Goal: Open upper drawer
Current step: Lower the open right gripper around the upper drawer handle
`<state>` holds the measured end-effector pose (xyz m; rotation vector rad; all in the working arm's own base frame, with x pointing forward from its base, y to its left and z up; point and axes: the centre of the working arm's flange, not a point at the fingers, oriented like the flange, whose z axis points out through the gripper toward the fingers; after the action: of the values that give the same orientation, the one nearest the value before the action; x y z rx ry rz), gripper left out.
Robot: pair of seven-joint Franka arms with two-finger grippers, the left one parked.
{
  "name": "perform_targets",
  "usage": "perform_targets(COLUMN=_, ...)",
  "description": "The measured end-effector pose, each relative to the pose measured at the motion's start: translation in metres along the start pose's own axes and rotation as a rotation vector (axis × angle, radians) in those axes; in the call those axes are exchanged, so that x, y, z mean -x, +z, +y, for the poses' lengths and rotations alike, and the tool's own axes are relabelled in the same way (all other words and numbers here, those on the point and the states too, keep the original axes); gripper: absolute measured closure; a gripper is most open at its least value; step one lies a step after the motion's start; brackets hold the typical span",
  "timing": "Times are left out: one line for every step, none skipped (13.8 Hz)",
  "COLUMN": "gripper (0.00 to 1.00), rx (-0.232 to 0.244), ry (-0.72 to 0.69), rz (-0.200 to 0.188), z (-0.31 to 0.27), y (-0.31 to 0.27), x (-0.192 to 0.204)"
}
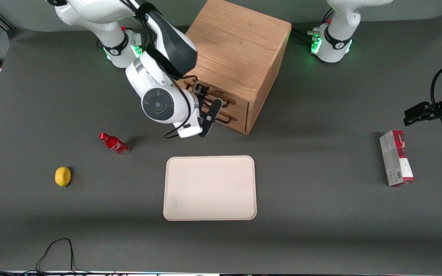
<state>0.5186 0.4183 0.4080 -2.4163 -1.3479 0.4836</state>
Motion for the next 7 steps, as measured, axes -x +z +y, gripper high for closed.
perform_targets(gripper=0.00, rx=0.001, ry=-0.001, rz=0.000, z=0.0001, y=0.0021, x=-0.0012)
perform_targets(gripper=0.00, rx=0.002, ry=-0.009, rz=0.002, z=0.0014, y=0.0043, x=-0.0025)
perform_targets(gripper=0.00, rx=0.002, ry=-0.026, rz=0.003, z=0.0031, y=0.0064, x=-0.0034)
perform_targets(gripper=0.00, rx=0.001, ry=-0.040, rz=0.000, z=0.0040, y=0.0081, x=-0.0037)
perform_targets(gripper=0.00, rx=0.000, ry=-0.046, rz=-0.001, z=0.0046, y=0.0095, x=-0.0037)
perform_targets(gripper=0.00, rx=0.000, ry=-0.048, rz=-0.001, z=0.0052, y=0.0105, x=-0.0038)
perform_targets(gripper=0.00, rx=0.001, ry=-0.049, rz=0.001, z=0.0061, y=0.0119, x=-0.0039)
